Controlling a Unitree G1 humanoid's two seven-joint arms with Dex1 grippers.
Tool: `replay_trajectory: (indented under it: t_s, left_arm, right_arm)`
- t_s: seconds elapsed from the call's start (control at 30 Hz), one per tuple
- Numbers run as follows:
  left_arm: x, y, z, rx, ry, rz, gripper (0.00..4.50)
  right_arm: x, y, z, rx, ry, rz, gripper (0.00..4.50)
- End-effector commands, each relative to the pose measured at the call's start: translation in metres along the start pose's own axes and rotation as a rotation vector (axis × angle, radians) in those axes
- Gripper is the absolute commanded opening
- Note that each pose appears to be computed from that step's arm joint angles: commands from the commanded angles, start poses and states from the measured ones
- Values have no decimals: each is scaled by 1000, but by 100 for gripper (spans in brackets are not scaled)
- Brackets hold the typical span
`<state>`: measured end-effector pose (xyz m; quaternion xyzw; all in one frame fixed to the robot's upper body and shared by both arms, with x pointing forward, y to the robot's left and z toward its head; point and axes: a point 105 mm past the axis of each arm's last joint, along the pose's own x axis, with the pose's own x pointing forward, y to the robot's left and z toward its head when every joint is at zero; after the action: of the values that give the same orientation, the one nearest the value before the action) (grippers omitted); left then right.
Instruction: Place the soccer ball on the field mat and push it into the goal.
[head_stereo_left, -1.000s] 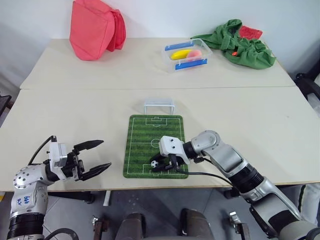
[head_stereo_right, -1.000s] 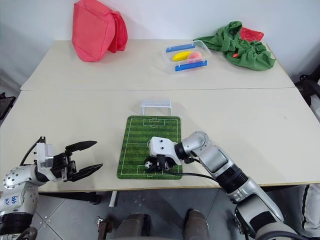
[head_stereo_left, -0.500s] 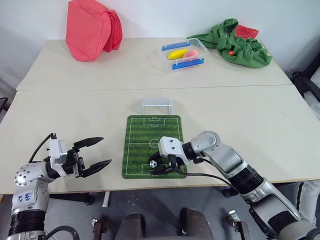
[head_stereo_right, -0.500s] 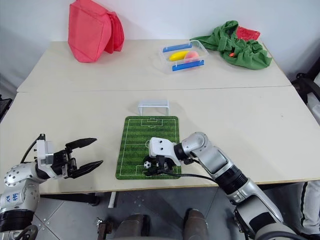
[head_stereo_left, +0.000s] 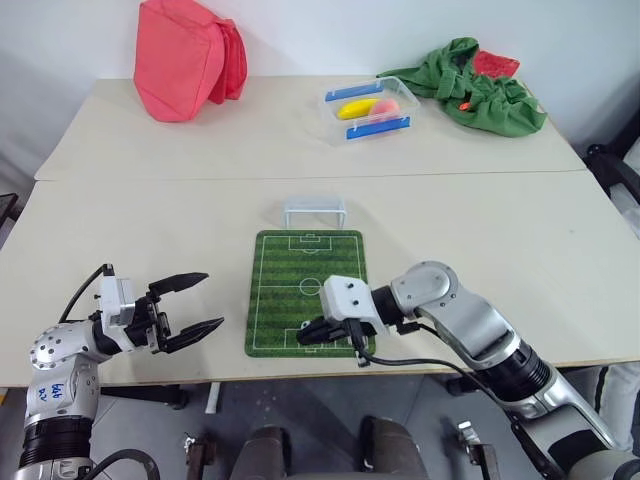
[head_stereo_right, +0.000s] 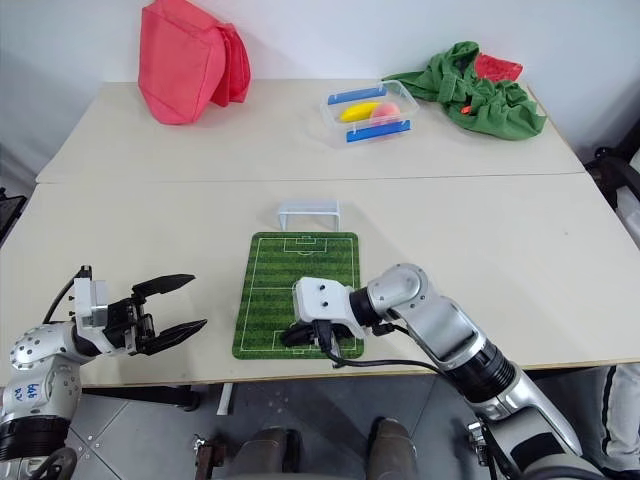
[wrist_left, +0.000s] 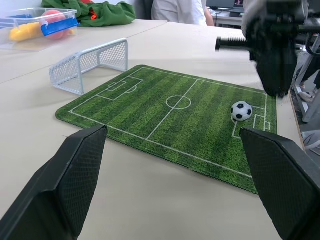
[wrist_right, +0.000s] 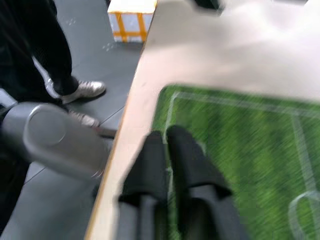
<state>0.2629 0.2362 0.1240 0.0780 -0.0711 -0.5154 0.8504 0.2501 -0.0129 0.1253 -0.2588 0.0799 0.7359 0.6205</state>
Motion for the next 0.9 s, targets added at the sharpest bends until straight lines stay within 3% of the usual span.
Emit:
replay_trajectory:
  t_s: [0.03, 0.33, 0.5, 0.7, 0.9]
  left_arm:
    - [0, -4, 2, -4, -22, -12, 450]
    - [0, -6, 2, -11, -14, -29, 450]
    - [0, 0, 6, 2, -16, -23, 450]
    - [2, 21, 19, 44, -52, 22, 450]
    - [4, 32, 22, 65, -58, 35, 450]
  right_arm:
    - [5, 12, 9, -27, -23, 35, 5]
    - [16, 5, -5, 67, -57, -11, 5]
    - [14, -24, -13, 99, -67, -127, 5]
    - [-44, -114, -3, 74, -101, -536, 5]
    - [-99, -150, 34, 21, -212, -745, 5]
